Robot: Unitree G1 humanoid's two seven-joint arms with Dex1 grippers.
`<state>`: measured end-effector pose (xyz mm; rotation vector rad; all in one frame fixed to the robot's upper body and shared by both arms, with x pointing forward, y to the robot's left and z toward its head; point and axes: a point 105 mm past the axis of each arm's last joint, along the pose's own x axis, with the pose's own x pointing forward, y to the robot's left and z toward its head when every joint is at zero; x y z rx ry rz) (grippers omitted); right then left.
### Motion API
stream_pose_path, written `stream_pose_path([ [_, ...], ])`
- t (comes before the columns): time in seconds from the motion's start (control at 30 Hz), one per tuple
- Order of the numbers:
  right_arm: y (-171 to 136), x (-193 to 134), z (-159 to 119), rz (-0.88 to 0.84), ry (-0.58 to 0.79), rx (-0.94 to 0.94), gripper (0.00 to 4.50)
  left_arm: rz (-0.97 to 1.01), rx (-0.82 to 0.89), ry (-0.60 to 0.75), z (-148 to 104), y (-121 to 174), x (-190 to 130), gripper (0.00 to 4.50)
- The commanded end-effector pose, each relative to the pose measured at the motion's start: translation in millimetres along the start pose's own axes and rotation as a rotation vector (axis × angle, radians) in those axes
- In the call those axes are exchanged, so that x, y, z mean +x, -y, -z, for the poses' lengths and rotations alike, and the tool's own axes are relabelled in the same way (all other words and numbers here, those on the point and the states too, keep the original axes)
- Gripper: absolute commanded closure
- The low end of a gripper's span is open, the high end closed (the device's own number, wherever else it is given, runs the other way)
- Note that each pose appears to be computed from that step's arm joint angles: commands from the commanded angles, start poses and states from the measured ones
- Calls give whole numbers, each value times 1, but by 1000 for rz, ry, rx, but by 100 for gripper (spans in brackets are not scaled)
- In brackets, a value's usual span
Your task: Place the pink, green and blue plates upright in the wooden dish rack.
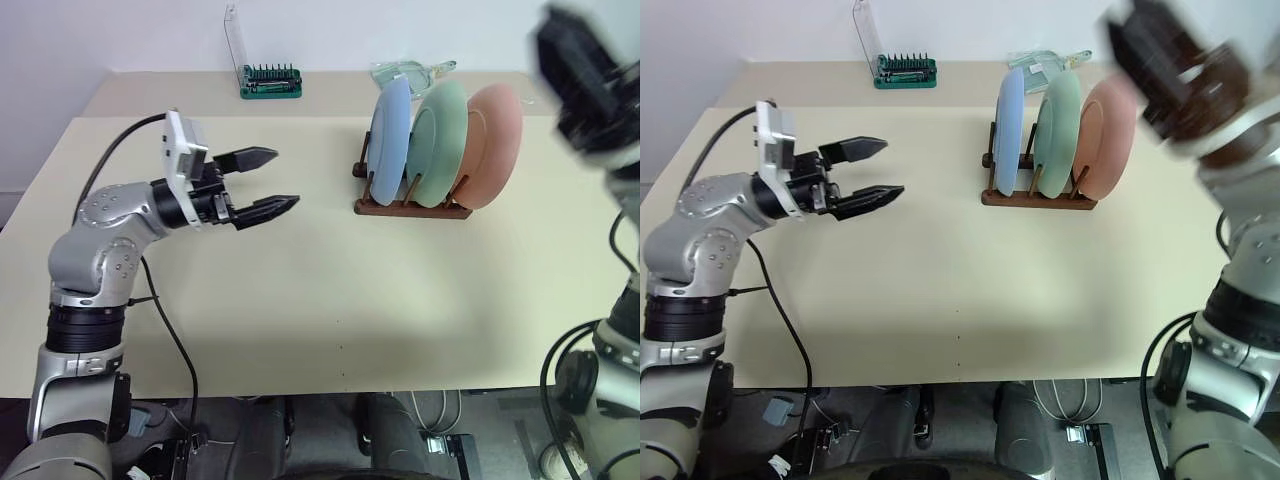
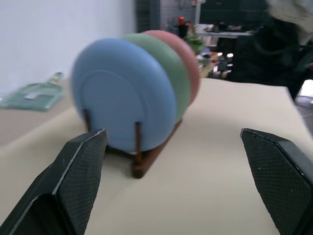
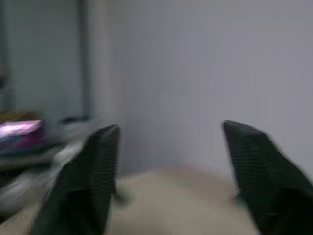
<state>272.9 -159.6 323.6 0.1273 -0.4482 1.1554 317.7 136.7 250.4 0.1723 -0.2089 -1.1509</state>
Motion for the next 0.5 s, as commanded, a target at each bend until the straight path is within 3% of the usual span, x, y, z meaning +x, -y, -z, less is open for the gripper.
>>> stream_pose_path([
  [0.03,-10,-10,18,-86,-136,-21,5,-9,60,1,-6,2,-8,0],
  [0.2,-8,-17,38,-102,-243,-177,5,-8,51,-23,1,9,-13,0],
  [0.5,3,-17,40,-39,-252,-229,5,27,19,-23,14,26,-3,0],
])
